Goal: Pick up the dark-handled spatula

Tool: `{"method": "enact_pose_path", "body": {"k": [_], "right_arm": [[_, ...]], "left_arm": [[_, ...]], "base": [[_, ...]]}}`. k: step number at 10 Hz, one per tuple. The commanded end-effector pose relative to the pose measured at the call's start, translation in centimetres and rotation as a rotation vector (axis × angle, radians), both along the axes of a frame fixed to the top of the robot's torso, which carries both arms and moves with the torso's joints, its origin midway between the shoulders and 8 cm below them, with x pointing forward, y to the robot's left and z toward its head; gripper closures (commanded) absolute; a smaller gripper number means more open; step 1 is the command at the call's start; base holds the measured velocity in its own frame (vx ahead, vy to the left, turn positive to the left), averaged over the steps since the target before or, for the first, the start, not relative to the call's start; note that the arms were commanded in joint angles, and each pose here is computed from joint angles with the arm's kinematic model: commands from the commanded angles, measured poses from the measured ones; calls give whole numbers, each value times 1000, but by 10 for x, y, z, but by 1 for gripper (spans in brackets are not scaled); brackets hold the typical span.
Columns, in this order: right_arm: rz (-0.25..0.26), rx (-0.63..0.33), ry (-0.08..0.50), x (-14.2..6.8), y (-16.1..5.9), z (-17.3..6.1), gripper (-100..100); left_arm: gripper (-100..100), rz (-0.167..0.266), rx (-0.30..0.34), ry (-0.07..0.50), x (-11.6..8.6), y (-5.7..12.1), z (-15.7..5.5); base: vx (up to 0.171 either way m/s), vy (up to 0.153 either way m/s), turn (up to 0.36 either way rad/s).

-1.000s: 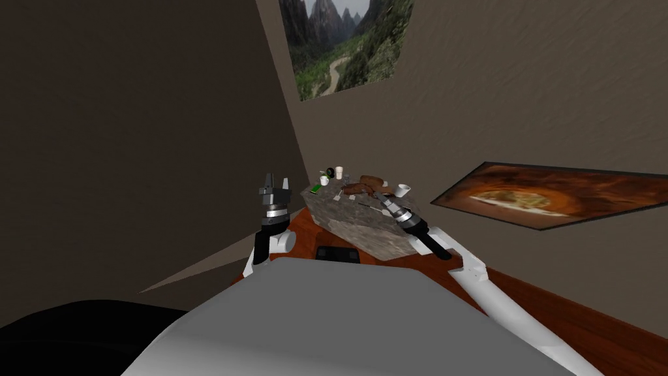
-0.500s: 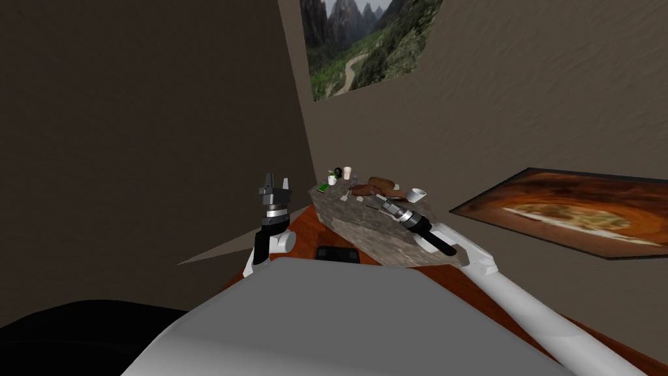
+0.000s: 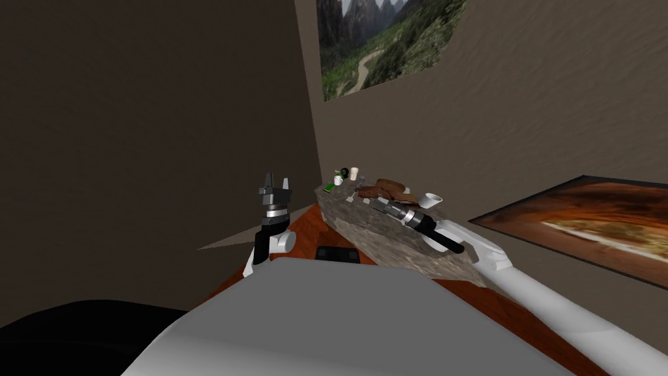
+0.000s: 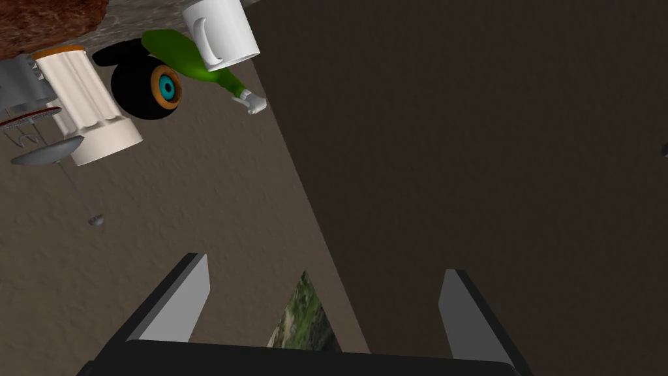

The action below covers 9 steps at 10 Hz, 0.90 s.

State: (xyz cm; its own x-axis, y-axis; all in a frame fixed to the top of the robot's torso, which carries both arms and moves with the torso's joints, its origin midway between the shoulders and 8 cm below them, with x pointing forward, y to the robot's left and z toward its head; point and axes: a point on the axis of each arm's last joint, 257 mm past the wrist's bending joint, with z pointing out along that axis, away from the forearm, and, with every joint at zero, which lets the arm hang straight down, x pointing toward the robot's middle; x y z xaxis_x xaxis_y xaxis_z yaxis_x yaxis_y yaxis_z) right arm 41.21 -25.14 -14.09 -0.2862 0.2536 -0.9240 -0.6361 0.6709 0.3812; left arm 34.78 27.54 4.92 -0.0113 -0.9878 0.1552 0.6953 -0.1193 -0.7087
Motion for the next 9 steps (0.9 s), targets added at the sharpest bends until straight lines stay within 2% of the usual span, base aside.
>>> {"method": "enact_pose_path", "body": {"k": [1, 2, 3, 4, 5, 6, 7, 8, 9], "right_arm": [[10, -87, 21, 0, -12, -18, -100], [13, -100, 22, 0, -14, -18, -100], [20, -168, 42, -1, -27, -33, -100], [22, -180, 43, -1, -29, -33, -100], [27, -246, 65, -4, -43, -48, -100], [30, -259, 66, -4, -45, -47, -100], [36, -329, 91, -7, -61, -62, -100], [37, -336, 91, -7, -63, -61, -100], [43, -408, 119, -12, -81, -75, -100]], "left_arm": [[0, 0, 0, 0, 0, 0, 0], [0, 0, 0, 0, 0, 0, 0], [0, 0, 0, 0, 0, 0, 0], [0, 0, 0, 0, 0, 0, 0], [0, 0, 0, 0, 0, 0, 0], [0, 0, 0, 0, 0, 0, 0], [0, 0, 0, 0, 0, 0, 0], [0, 0, 0, 0, 0, 0, 0], [0, 0, 0, 0, 0, 0, 0]], "base": [[10, 25, 173], [14, 17, 112], [20, 23, 210], [18, 15, 99], [20, 16, 172], [18, 9, 91], [21, 17, 156], [21, 9, 91], [24, 12, 124]]}}
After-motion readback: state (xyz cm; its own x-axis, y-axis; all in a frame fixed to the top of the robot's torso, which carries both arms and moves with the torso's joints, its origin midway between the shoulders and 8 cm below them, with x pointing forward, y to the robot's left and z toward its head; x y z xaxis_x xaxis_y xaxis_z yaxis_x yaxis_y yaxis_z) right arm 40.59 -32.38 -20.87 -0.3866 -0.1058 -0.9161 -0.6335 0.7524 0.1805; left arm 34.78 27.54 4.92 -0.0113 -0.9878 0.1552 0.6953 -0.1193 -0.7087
